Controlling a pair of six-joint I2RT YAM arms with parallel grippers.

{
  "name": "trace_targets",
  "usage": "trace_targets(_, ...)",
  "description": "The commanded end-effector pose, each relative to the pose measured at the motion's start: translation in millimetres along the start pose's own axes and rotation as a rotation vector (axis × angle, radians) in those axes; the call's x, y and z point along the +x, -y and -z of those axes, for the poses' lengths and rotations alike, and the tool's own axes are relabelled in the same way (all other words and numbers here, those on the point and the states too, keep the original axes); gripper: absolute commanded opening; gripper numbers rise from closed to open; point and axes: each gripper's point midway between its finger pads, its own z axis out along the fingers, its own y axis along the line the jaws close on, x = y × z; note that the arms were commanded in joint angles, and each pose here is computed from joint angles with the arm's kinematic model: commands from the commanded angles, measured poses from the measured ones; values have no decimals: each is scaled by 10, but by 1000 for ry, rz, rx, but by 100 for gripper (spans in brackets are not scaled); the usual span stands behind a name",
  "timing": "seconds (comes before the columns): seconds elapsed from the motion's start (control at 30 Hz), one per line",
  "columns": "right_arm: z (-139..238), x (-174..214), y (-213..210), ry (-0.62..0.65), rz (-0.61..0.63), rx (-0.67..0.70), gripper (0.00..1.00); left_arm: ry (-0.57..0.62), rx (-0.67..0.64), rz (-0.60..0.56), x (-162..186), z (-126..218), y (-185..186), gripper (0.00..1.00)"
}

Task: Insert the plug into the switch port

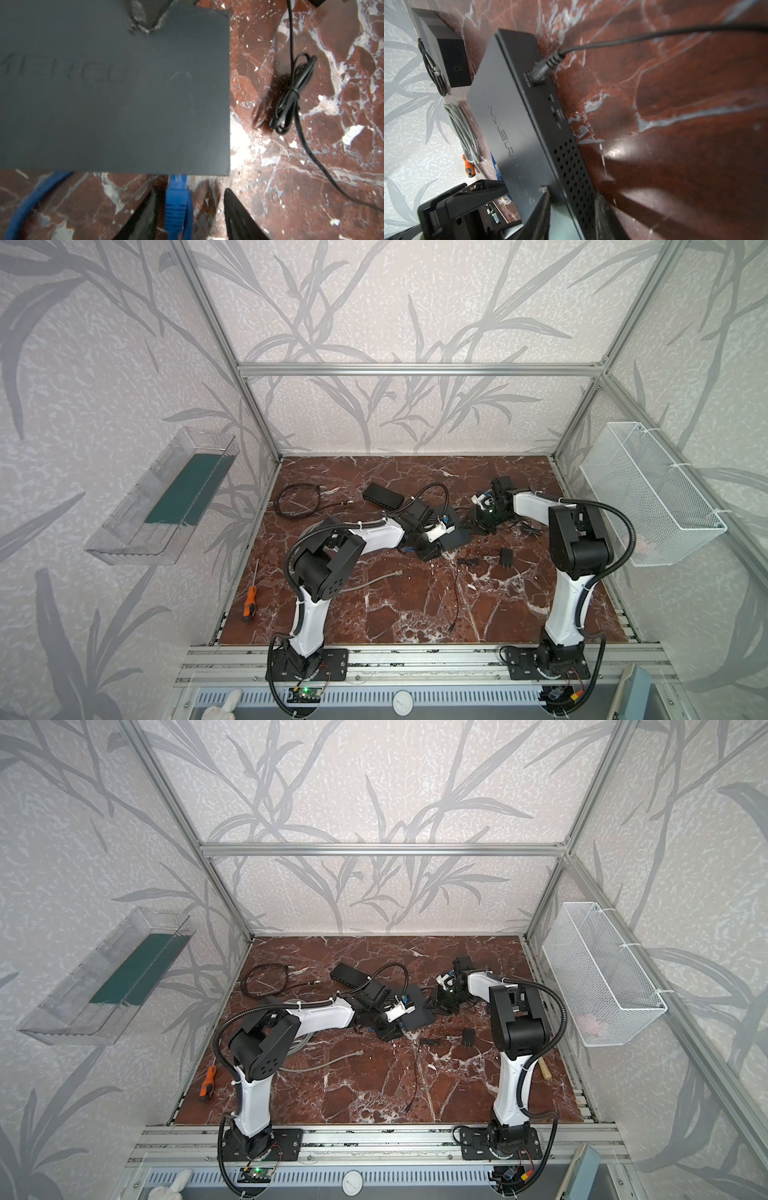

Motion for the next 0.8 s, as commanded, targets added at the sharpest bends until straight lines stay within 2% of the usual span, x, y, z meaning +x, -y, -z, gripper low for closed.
trace_targets(0.0,-75,155,99,-41,-52,30,36,-180,42,92,596,4,78,58)
trace_targets(0.2,-69,147,68,-34,-44,31,36,-131,22,113,596,64,-20,55)
trace_targets(0.57,-165,315,42,-103,21,85,38,-98,57,110,503,-117,-46,37)
trace_targets(0.7,-176,393,84,-123,22,89,39,-96,81,111,509,-155,-14,26)
trace_targets(0.77,-167,409,113,-126,28,105,40,-99,85,114,515,-155,-5,26)
